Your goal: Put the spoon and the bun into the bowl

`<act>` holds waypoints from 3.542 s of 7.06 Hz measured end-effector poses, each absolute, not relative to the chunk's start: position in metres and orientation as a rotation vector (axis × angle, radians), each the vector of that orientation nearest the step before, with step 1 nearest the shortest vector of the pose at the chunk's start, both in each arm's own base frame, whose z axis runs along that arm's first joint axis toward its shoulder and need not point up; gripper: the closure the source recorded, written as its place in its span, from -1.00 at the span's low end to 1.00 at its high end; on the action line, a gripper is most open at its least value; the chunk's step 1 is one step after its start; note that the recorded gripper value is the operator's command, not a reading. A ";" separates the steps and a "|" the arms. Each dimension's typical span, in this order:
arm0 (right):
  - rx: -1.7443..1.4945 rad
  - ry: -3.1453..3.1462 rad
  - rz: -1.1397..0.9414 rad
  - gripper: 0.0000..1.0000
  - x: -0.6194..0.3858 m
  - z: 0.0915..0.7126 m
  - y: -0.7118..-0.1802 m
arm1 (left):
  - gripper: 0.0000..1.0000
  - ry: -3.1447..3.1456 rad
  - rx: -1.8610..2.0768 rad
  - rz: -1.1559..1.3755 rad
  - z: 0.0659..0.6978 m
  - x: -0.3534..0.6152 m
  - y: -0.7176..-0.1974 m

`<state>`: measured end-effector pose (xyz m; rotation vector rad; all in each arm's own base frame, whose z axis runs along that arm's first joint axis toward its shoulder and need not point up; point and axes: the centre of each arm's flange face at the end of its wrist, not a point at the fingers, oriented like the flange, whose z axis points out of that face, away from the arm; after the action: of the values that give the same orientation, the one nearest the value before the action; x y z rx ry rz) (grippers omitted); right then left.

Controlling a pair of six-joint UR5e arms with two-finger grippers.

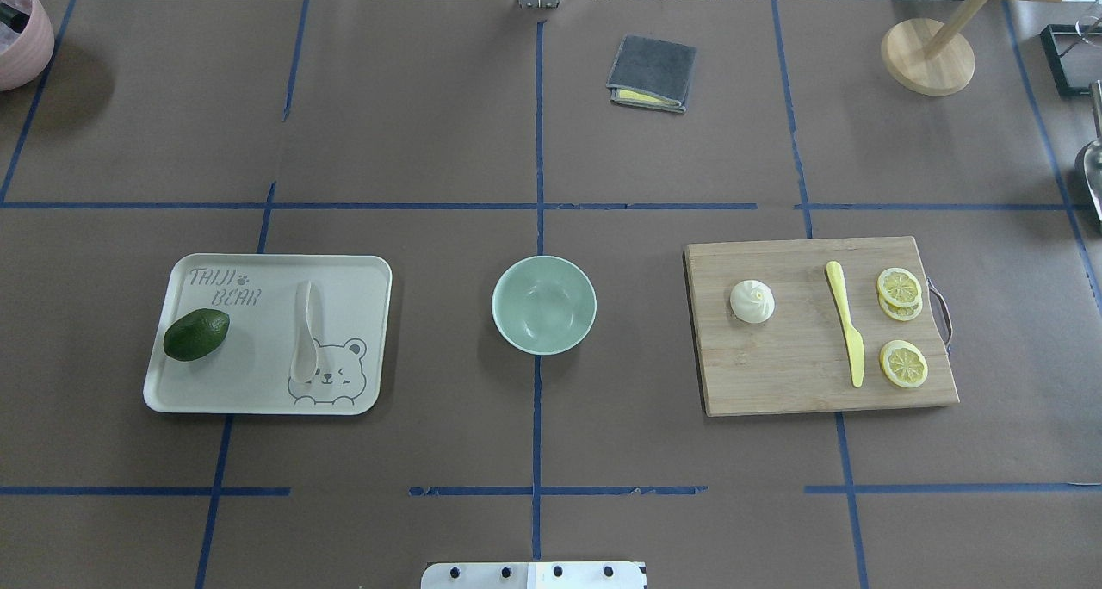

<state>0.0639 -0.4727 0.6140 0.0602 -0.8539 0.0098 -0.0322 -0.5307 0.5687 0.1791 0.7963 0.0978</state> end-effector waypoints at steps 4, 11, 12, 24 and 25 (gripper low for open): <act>0.106 -0.858 -0.006 -1.00 0.060 0.583 -0.495 | -1.00 0.904 0.219 0.091 0.446 0.128 -0.515; 0.097 -0.899 0.084 -1.00 -0.011 0.495 -0.513 | -0.80 0.922 0.166 -0.174 0.381 0.384 -0.444; 0.096 -0.906 0.086 -1.00 -0.017 0.487 -0.512 | -0.72 0.904 0.169 -0.182 0.385 0.400 -0.437; 0.069 -0.920 0.087 -1.00 -0.047 0.468 -0.506 | 1.00 0.783 0.183 -0.183 0.399 0.442 -0.403; 0.065 -0.921 0.084 -1.00 -0.051 0.467 -0.505 | 1.00 0.774 0.181 -0.188 0.388 0.436 -0.402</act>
<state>-0.0510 -0.5053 0.4671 0.0651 -0.9206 0.0842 0.4358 -0.4018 0.3884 0.1809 0.7738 -0.1875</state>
